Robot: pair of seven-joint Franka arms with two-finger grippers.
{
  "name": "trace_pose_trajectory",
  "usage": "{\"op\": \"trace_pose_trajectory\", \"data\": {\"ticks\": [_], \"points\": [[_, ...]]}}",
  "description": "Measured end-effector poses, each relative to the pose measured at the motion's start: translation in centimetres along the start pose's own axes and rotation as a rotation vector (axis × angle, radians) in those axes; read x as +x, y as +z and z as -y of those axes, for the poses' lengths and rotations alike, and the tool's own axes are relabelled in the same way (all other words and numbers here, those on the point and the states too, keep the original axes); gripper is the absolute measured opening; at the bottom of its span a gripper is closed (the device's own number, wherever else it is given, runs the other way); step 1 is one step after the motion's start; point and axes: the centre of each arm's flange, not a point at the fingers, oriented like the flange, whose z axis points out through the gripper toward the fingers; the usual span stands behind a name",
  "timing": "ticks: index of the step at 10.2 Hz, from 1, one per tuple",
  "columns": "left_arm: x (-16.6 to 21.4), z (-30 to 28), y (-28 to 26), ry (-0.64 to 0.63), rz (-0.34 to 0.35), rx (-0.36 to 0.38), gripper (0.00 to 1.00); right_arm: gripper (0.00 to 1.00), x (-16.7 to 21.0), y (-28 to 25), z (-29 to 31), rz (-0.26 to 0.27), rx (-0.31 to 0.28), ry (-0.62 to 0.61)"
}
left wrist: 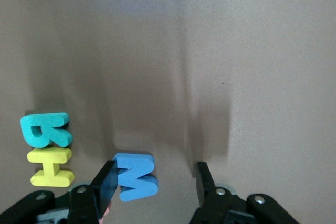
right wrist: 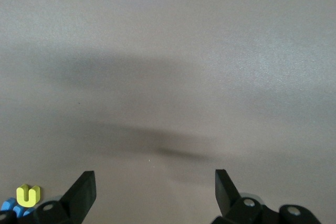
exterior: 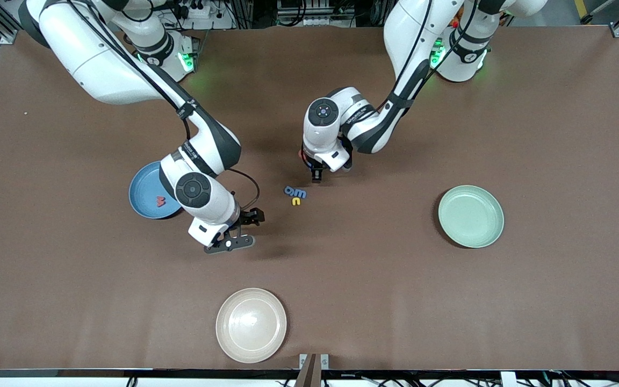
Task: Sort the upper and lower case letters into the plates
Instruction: 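Grasp the blue uppercase M with the left gripper and lift it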
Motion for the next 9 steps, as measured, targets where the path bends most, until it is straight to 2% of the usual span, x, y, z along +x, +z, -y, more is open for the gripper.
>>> {"op": "trace_pose_trajectory", "data": {"ticks": [9], "points": [[-0.65,0.18,-0.32,0.008,0.008,-0.006,0.74,1.0,-0.06,0.16,0.09,0.002,-0.002,-0.003]]}}
